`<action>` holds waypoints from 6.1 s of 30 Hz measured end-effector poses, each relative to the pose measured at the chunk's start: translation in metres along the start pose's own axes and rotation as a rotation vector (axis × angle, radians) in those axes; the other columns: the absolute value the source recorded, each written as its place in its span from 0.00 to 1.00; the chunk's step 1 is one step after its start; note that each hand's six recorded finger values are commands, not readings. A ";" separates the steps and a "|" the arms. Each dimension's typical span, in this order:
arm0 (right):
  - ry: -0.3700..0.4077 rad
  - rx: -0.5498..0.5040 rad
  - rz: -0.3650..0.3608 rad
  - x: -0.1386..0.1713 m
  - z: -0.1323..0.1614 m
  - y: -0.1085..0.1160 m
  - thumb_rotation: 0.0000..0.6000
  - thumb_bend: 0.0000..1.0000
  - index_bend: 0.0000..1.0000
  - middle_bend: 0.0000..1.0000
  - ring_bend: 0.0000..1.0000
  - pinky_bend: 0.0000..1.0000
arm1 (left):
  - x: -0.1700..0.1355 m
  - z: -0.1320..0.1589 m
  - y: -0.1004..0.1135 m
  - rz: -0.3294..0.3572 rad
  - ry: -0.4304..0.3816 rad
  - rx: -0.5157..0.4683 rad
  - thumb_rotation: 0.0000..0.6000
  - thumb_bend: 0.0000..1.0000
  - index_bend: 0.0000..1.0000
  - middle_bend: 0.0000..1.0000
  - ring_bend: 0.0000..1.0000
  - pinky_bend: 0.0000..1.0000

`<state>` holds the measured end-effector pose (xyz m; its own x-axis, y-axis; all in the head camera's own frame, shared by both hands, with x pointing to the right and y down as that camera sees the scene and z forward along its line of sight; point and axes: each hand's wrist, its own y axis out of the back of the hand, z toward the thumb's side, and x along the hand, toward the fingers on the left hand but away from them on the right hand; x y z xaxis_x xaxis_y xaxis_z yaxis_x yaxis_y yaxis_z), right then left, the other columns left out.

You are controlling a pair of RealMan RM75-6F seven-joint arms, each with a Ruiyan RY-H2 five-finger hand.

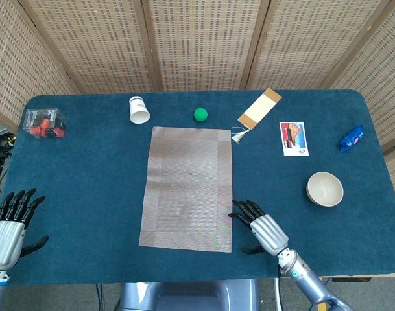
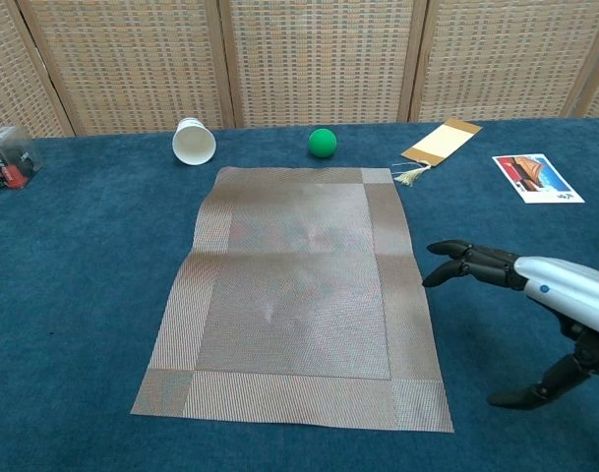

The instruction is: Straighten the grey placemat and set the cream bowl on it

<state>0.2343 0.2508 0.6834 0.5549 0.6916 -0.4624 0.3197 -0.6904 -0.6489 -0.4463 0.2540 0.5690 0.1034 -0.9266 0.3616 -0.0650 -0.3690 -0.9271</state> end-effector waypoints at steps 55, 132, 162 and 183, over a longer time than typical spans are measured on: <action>-0.104 -0.165 -0.014 -0.028 0.003 -0.045 1.00 0.44 0.37 0.03 0.00 0.00 | -0.002 -0.013 -0.001 0.000 0.030 -0.009 1.00 0.04 0.13 0.00 0.00 0.00; -0.448 -0.097 -0.254 0.021 -0.121 0.092 1.00 0.58 0.75 0.25 0.02 0.03 | 0.003 -0.009 -0.010 -0.016 0.035 0.003 1.00 0.03 0.15 0.00 0.00 0.00; -0.621 0.080 -0.356 0.013 -0.177 0.186 1.00 0.29 0.15 0.00 0.00 0.00 | 0.005 -0.008 -0.014 -0.034 0.037 -0.005 1.00 0.03 0.15 0.00 0.00 0.00; -0.559 0.157 -0.471 0.128 -0.132 0.194 1.00 0.21 0.05 0.00 0.00 0.00 | 0.054 0.010 0.005 -0.016 -0.033 -0.035 1.00 0.03 0.14 0.00 0.00 0.00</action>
<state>0.4689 0.1769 0.5780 -0.1000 0.9403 -0.3253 0.2908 -0.2850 -0.9133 -0.4314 0.2027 0.5826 0.1369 -0.9180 0.3723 -0.0980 -0.3865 -0.9171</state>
